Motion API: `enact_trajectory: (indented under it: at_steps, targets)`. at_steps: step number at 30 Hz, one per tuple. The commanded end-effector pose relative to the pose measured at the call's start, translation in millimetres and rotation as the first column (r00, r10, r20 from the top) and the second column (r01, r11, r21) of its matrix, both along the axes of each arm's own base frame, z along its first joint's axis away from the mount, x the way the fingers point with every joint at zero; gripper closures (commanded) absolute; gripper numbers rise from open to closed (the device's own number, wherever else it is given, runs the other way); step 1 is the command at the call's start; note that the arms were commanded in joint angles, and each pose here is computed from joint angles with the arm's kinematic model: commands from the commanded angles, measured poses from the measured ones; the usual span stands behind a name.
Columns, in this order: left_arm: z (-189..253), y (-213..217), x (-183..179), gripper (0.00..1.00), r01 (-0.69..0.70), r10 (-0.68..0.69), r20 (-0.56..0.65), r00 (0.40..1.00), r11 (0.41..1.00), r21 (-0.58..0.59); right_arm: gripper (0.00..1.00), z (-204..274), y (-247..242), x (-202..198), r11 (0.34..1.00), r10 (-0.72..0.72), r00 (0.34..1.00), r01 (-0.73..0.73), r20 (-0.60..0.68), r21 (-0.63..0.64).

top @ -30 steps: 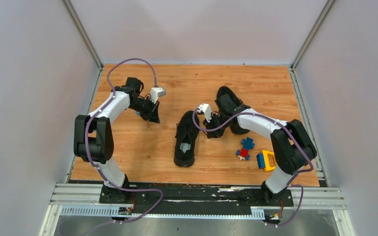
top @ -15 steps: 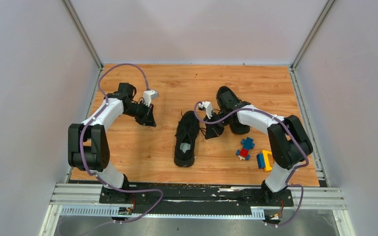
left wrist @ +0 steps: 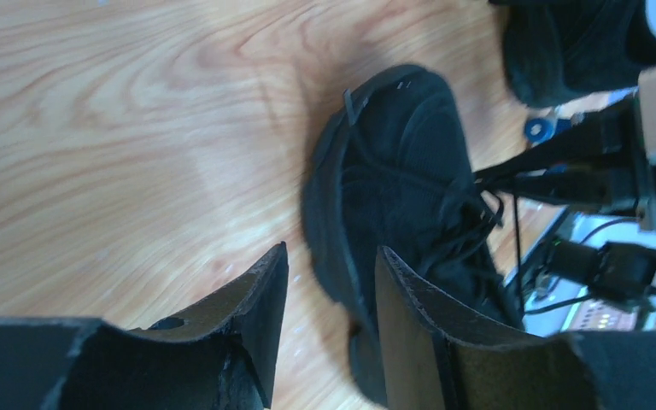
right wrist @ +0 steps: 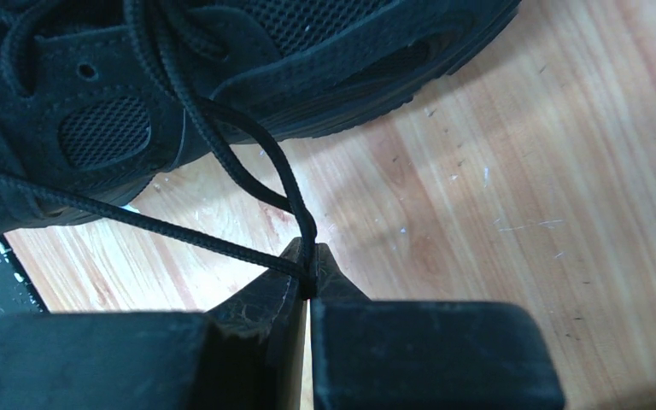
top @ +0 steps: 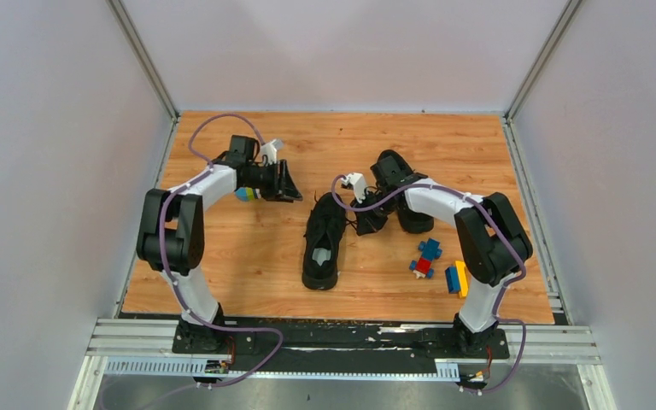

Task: Tie the shoes
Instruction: Tie the shoelace on the shoe.

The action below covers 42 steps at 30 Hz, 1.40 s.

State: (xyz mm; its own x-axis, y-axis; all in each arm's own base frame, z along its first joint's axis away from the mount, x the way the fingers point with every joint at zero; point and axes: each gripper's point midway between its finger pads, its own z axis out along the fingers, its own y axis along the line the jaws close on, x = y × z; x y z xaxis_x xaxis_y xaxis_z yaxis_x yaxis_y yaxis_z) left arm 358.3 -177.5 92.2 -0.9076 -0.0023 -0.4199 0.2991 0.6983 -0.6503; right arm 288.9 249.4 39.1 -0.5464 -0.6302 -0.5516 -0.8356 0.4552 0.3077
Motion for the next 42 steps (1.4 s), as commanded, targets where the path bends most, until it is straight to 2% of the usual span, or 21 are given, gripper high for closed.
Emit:
enact_trajectory:
  at_steps: [1,6,13,15,18,19,21,22,27,31,33,35,38,42]
  targets:
    - [18,-45,35,0.50,-0.099,0.094,-0.044,0.995,0.984,-0.148,1.00,8,7,25,1.000,-0.024,0.997,0.023,0.078,0.007]
    - [-6,-67,44,0.49,-0.108,0.090,-0.117,0.989,0.982,-0.157,1.00,9,7,24,1.000,-0.019,0.997,0.018,0.079,0.009]
    - [-25,-72,50,0.52,-0.137,0.112,-0.172,0.979,0.981,-0.136,1.00,9,9,25,1.000,-0.021,0.997,0.020,0.074,0.013]
    - [-24,-74,50,0.57,-0.140,0.111,-0.181,0.977,0.978,-0.156,1.00,10,9,25,1.000,-0.024,0.997,0.022,0.073,0.016]
    - [-19,-78,45,0.76,-0.154,0.112,-0.207,0.972,0.968,-0.200,1.00,10,9,25,1.000,-0.025,0.997,0.024,0.070,0.016]
    - [-16,-79,46,0.86,-0.153,0.111,-0.197,0.974,0.965,-0.213,1.00,10,9,25,1.000,-0.027,0.997,0.026,0.070,0.015]
    - [-12,-79,43,0.96,-0.156,0.111,-0.201,0.973,0.962,-0.225,0.99,9,8,26,0.999,-0.033,0.997,0.033,0.073,0.008]
    - [-10,-78,42,0.98,-0.157,0.112,-0.198,0.974,0.962,-0.226,0.96,9,7,26,0.999,-0.039,0.997,0.039,0.072,0.006]
    - [-4,-71,38,1.00,-0.152,0.117,-0.173,0.978,0.967,-0.206,0.67,18,-8,18,1.000,-0.026,0.997,0.025,0.071,0.013]
    - [-6,-62,37,1.00,-0.156,0.127,-0.161,0.979,0.970,-0.184,0.60,36,-31,18,0.999,-0.029,0.991,0.024,0.134,0.037]
    - [-7,-59,38,1.00,-0.160,0.133,-0.155,0.979,0.971,-0.176,0.60,34,-37,16,1.000,-0.024,0.990,0.022,0.140,0.018]
    - [-8,-57,38,1.00,-0.159,0.135,-0.145,0.980,0.973,-0.168,0.65,30,-36,12,1.000,-0.015,0.993,0.012,0.117,0.020]
    - [-8,-56,38,1.00,-0.158,0.136,-0.139,0.981,0.974,-0.164,0.80,28,-26,2,0.998,-0.008,1.000,0.006,0.026,0.067]
    - [-9,-54,38,1.00,-0.156,0.134,-0.140,0.981,0.975,-0.157,0.85,27,-5,-18,0.991,0.052,0.996,-0.043,-0.069,0.128]
